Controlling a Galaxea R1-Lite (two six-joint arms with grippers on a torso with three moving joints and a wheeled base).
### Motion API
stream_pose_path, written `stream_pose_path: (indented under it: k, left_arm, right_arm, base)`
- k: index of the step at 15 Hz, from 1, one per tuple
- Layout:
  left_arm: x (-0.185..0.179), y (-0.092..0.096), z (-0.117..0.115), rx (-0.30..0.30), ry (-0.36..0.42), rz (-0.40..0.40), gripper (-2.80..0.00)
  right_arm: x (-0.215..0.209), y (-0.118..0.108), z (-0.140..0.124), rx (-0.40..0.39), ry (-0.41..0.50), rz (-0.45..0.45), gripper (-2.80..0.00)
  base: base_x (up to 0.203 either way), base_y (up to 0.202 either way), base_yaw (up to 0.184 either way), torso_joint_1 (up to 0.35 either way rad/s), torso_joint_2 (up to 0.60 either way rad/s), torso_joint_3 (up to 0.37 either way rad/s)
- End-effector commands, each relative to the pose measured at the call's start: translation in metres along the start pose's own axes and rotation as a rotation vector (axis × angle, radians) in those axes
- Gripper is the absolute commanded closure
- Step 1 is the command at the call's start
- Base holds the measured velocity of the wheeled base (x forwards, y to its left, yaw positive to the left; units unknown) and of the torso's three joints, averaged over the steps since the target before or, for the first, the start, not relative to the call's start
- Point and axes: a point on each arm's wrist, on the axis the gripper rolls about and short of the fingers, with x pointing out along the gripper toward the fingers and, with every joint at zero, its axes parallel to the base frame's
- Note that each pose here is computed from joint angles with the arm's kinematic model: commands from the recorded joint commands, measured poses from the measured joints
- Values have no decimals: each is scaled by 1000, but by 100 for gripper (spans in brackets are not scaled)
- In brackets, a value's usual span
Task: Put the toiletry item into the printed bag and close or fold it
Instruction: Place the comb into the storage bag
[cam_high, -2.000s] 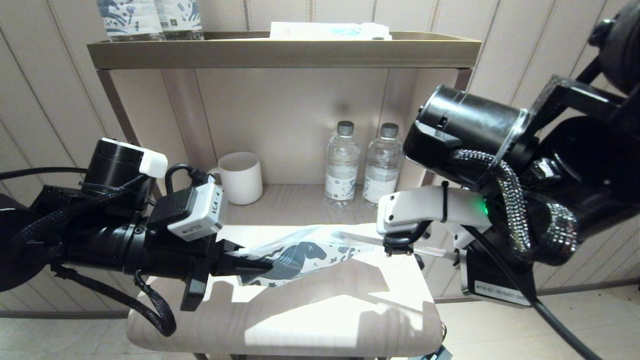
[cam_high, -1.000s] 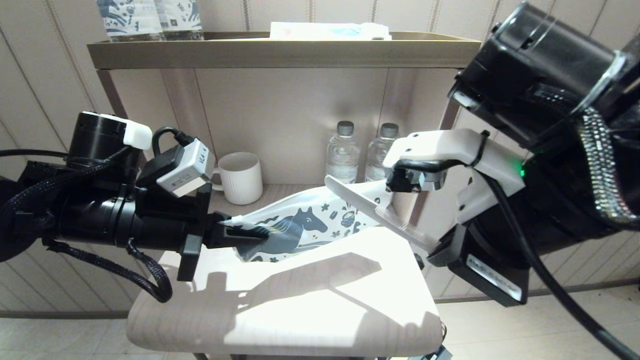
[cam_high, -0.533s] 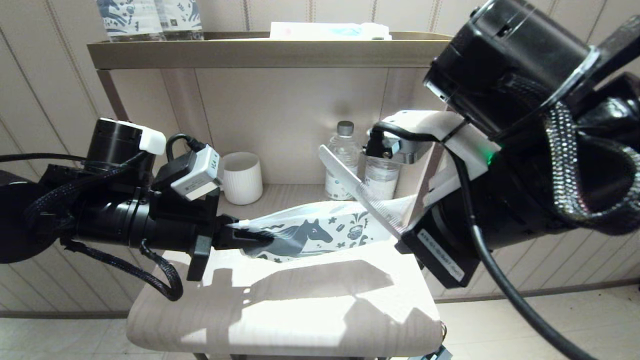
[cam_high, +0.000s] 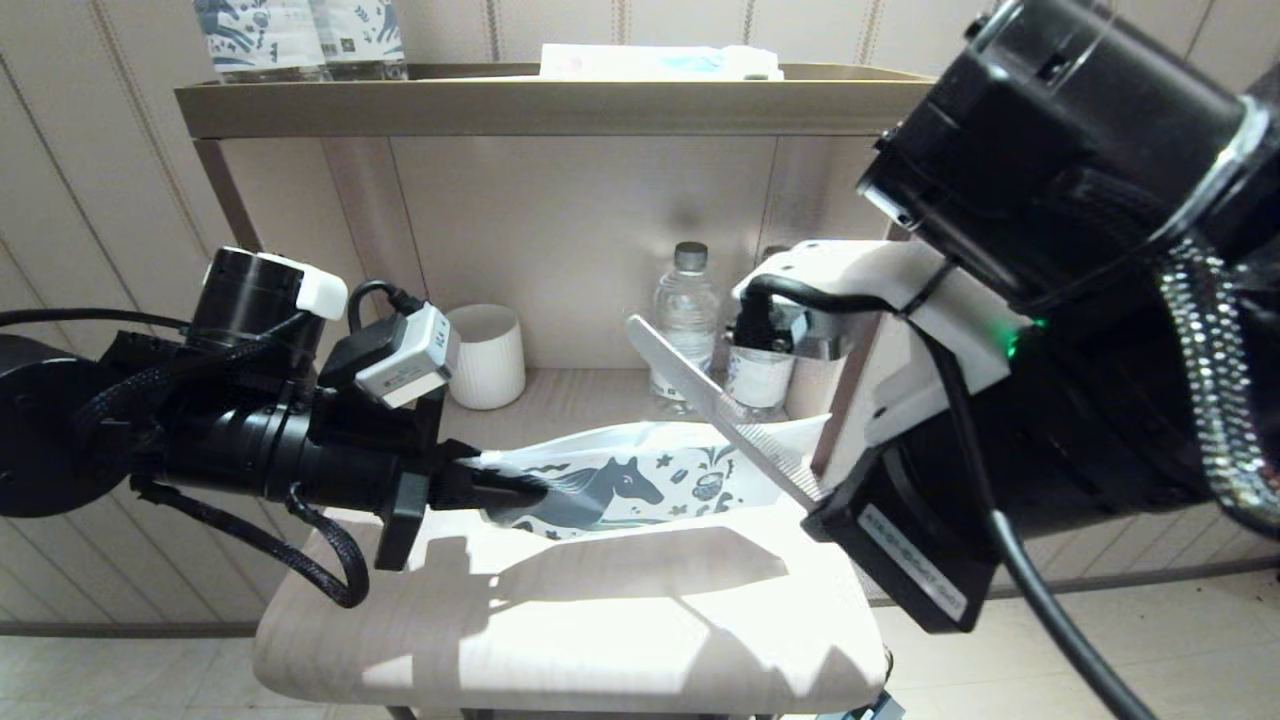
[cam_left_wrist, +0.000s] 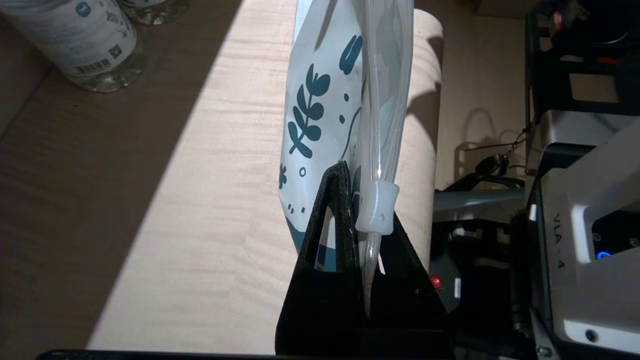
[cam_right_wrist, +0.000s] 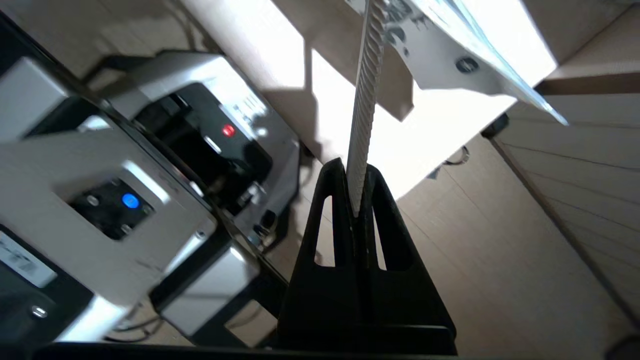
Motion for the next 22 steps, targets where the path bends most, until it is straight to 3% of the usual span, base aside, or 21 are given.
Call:
stream_pose_path:
  k: [1, 4, 6, 8, 12, 15, 20, 22]
  left_arm:
    - [-1, 1, 3, -14, 9, -14, 0]
    - [-2, -2, 3, -38, 41, -40, 0]
    - [1, -1, -1, -37, 48, -49, 0]
    - [5, -2, -2, -27, 53, -62, 0]
    - [9, -5, -5, -3, 61, -79, 0]
    - [15, -11, -8, 11, 68, -105, 0]
    - [20, -10, -13, 53, 49, -95, 0]
    - [29, -3, -20, 43, 57, -99, 0]
  right_arm:
    - [-3, -3, -6, -22, 52, -34, 0]
    - [-5, -5, -21, -105, 188, -101, 0]
    - [-9, -7, -26, -189, 219, -125, 0]
    - [-19, -12, -33, -304, 250, -217, 0]
    - [-20, -15, -36, -527, 318, -237, 0]
    - [-17, -23, -35, -686, 413, -402, 0]
    - [-19, -22, -38, -716, 431, -391, 0]
    - [-23, -22, -39, -719, 421, -388, 0]
  base:
    - [0, 0, 0, 0, 0, 0]
    - [0, 0, 0, 0, 0, 0]
    - [0, 0, 0, 0, 0, 0]
    - [0, 0, 0, 0, 0, 0]
    - [0, 0, 0, 0, 0, 0]
    - [0, 0, 0, 0, 0, 0]
    - [0, 0, 0, 0, 0, 0]
    - [0, 0, 0, 0, 0, 0]
